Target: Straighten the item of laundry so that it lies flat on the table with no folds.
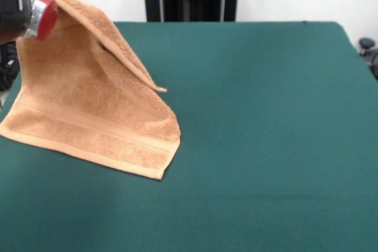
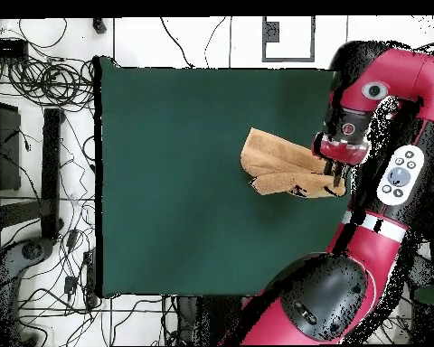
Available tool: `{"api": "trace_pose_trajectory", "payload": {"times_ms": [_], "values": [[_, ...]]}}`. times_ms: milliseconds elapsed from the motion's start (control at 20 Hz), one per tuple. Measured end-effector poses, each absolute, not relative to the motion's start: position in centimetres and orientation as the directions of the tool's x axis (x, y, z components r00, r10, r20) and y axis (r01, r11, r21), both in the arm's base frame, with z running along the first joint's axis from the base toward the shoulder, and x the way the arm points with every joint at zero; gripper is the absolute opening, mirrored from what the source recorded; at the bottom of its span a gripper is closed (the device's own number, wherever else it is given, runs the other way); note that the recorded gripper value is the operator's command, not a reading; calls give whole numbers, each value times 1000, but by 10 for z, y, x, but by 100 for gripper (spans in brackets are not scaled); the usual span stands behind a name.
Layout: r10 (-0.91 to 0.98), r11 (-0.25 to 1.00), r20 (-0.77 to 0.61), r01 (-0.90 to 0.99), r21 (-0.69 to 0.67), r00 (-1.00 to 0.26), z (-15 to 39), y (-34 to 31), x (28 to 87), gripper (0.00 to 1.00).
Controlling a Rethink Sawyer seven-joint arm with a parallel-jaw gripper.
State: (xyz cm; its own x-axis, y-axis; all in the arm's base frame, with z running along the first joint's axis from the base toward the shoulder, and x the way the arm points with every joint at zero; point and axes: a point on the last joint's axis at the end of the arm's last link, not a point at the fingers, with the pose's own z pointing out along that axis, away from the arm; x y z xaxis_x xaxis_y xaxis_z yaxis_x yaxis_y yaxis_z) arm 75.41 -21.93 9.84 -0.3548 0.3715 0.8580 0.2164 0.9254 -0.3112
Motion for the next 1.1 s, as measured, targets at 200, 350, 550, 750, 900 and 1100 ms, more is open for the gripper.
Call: {"api": "trace_pose_trajectory", "payload": {"times_ms": [200, 350, 550, 750, 900, 1100], "values": [[178, 975, 858, 206, -87, -481, 112, -197, 754, 0], [135, 982, 806, 187, -30, -576, 118, -189, 747, 0], [200, 972, 713, 229, -57, -671, 118, -183, 731, 0], [278, 952, 666, 289, -98, -692, 116, -177, 719, 0], [321, 939, 658, 322, -124, -681, 114, -174, 710, 0], [354, 927, 674, 338, -162, -649, 112, -171, 698, 0]]}}
